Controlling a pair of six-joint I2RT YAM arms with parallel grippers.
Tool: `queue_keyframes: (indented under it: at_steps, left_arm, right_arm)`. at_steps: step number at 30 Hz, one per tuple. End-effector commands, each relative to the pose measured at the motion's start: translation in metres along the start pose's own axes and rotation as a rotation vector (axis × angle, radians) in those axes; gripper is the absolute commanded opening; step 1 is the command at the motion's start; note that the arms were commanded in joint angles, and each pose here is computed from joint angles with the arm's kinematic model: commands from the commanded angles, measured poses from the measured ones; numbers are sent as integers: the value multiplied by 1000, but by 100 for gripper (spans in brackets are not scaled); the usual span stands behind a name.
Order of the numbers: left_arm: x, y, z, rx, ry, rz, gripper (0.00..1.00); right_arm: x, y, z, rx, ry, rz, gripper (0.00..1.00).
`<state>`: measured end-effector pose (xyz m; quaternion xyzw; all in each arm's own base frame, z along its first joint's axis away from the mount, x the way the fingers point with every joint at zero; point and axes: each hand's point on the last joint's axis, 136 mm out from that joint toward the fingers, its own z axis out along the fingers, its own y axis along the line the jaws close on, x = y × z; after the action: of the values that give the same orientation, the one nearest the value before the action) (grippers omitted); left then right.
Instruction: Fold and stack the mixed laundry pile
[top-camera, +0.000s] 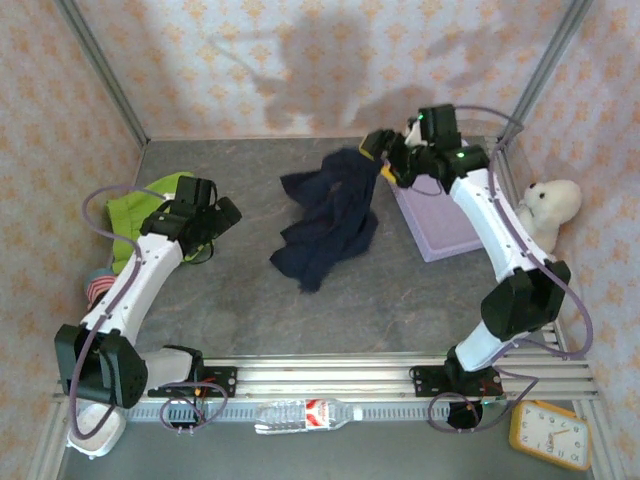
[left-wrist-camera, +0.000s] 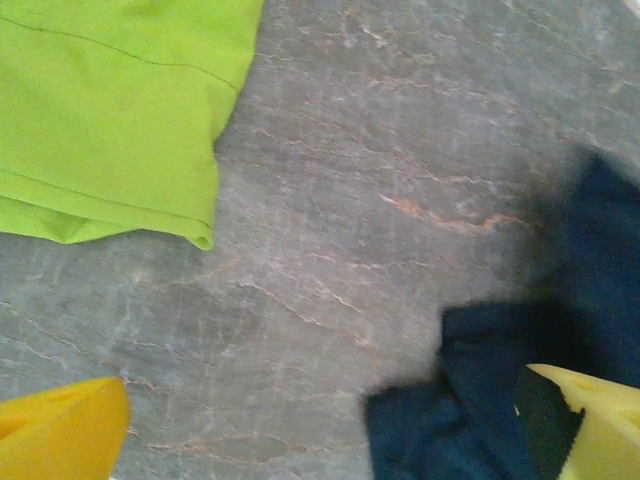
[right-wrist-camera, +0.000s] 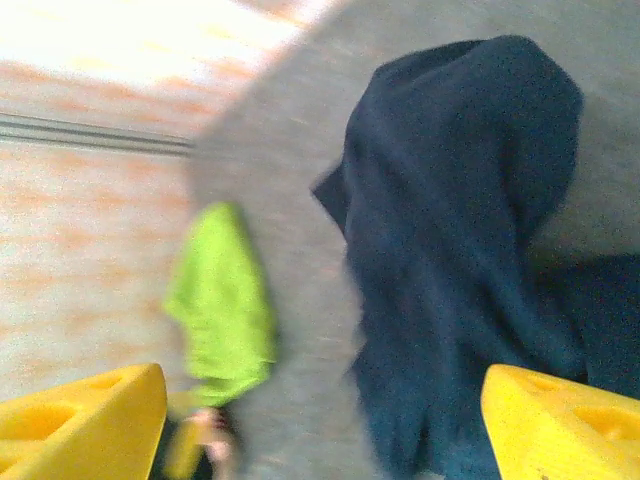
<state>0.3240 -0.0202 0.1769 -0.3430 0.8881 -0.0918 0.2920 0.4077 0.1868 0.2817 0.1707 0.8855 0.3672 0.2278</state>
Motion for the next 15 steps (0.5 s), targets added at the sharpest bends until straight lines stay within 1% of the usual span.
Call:
queue_keyframes:
  at_steps: [1,4,7,10,12,15]
  left_arm:
    - [23,-10,4,84,94,-3,100]
    - [42,-26,11,152,151,7,100]
    - [60,-47,13,189,180,65,100]
    - [83,-67,18,198,223,138,100]
    - [95,-77,24,191,245,176,100]
    - [113,-92,31,183,274,226,100]
  right_arm:
    - [2,-44,-18,212,-69,-111,83]
    - [8,-83,-27,384,-80,-155,83]
    - [17,-121,-35,545,-65,-189,83]
    - [25,-159,-42,699,-48,-231,83]
    - [31,-179,-42,767,-23,-265,83]
    - [38,-203,-35,826,15,-318,80]
